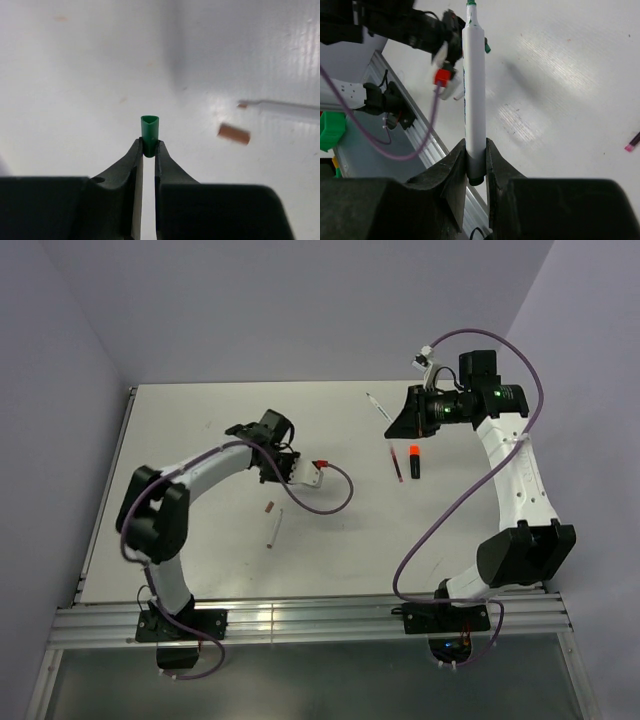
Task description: Insert the pens into the pen caps
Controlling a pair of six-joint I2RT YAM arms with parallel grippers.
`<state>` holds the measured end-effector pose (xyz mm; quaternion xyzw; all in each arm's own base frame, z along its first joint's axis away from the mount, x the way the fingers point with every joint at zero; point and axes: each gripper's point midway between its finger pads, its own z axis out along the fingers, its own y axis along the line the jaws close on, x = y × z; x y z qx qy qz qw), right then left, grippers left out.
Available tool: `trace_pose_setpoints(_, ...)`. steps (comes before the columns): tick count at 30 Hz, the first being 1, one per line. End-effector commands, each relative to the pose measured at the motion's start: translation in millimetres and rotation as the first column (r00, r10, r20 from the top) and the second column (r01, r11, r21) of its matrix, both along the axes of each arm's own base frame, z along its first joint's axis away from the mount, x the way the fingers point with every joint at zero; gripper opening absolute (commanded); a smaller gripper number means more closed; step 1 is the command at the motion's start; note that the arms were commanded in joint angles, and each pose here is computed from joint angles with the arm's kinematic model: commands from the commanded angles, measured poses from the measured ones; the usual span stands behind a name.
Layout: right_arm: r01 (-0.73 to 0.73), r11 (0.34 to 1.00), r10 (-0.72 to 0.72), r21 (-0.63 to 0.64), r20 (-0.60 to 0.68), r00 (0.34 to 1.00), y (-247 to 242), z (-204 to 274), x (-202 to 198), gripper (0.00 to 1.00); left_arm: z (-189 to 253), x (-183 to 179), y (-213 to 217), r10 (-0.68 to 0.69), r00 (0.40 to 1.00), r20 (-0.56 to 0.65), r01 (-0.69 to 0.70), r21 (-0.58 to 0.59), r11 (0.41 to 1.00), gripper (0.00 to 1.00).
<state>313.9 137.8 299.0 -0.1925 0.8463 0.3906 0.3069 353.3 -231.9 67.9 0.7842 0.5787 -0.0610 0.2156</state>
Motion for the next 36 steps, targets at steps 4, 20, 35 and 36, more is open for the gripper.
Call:
trace_pose_setpoints(4,-0.176,0.979,0.146,0.100,0.255,0.956,17,56,-25,0.00,157,10,8,0.045,0.884,0.466,0.047,-0.183,0.982,0.00)
trace_pose_setpoints(20,-0.476,0.875,0.415,0.092,0.364,0.834,94,50,-100,0.00,339,-75,17,0.226,0.181,0.957,0.417,-0.283,0.864,0.00)
trace_pose_setpoints(35,-0.505,0.860,0.458,0.072,0.326,0.827,115,37,-111,0.00,340,-97,-15,0.144,0.088,0.986,0.513,-0.169,0.841,0.00)
trace_pose_setpoints(36,-0.505,0.860,0.460,0.074,0.319,0.829,116,35,-111,0.00,341,-98,-16,0.142,0.080,0.987,0.515,-0.163,0.842,0.00)
